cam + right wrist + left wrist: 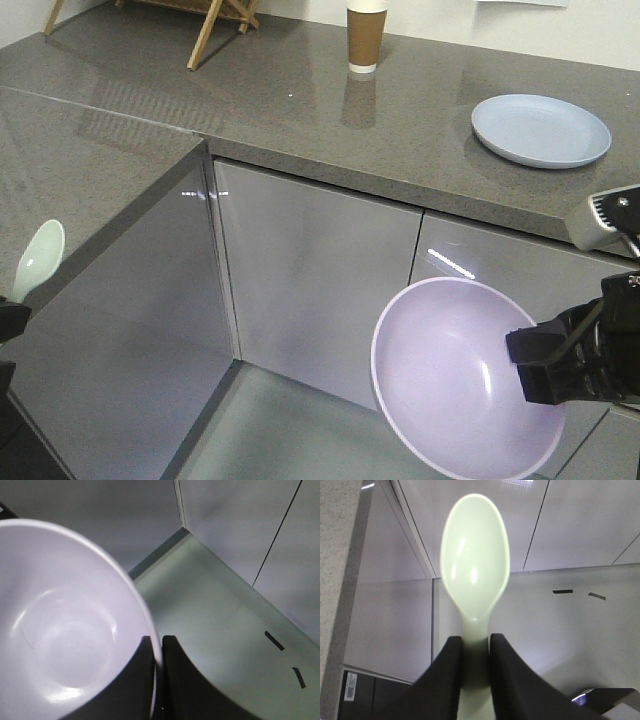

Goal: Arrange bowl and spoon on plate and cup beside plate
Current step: 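Turn the base toward the light blue plate holding spoon and bowl, then drive the base up to the counter in front of the light blue plate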

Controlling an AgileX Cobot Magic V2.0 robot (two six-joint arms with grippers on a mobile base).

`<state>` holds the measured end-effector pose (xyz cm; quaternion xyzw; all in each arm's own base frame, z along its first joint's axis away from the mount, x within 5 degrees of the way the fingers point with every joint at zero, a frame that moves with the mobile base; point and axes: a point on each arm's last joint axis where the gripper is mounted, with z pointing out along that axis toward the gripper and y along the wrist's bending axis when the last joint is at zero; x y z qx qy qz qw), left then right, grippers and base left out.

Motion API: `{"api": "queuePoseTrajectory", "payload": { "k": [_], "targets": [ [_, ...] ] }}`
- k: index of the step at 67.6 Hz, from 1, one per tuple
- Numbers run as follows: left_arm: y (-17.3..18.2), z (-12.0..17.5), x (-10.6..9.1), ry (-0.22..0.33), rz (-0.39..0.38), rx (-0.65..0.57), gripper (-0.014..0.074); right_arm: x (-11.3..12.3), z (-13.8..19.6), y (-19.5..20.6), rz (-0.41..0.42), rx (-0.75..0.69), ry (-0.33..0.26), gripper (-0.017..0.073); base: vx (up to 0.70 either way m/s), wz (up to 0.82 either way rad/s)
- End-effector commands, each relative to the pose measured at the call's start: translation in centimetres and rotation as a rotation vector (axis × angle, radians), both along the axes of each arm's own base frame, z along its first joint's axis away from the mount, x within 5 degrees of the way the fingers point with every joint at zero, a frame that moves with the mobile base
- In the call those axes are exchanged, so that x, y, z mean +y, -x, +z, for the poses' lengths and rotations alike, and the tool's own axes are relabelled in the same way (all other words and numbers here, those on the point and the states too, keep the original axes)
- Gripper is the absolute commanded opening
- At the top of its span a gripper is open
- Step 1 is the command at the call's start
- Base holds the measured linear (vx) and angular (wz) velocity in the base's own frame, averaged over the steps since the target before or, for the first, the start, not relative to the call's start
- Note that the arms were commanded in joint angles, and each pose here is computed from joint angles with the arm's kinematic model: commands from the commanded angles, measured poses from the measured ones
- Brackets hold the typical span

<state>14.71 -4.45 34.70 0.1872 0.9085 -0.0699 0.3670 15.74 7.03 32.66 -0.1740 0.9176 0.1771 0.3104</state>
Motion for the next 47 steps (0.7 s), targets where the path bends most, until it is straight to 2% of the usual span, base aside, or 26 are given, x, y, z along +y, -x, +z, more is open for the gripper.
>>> {"api": "queuePoseTrajectory", "payload": {
  "k": [1,47],
  "targets": [
    [-0.09,1.27,-0.19,0.038,0.001,-0.079,0.0101,0.10,1.34,-0.17,-0.011,-0.076,-0.038,-0.0001,0.08,-0.13],
    [-0.08,1.27,-0.19,0.038,0.001,-0.078,0.0101,0.10,1.35,-0.20,-0.011,-0.080,-0.037,-0.0001,0.12,-0.24]
  ]
}}
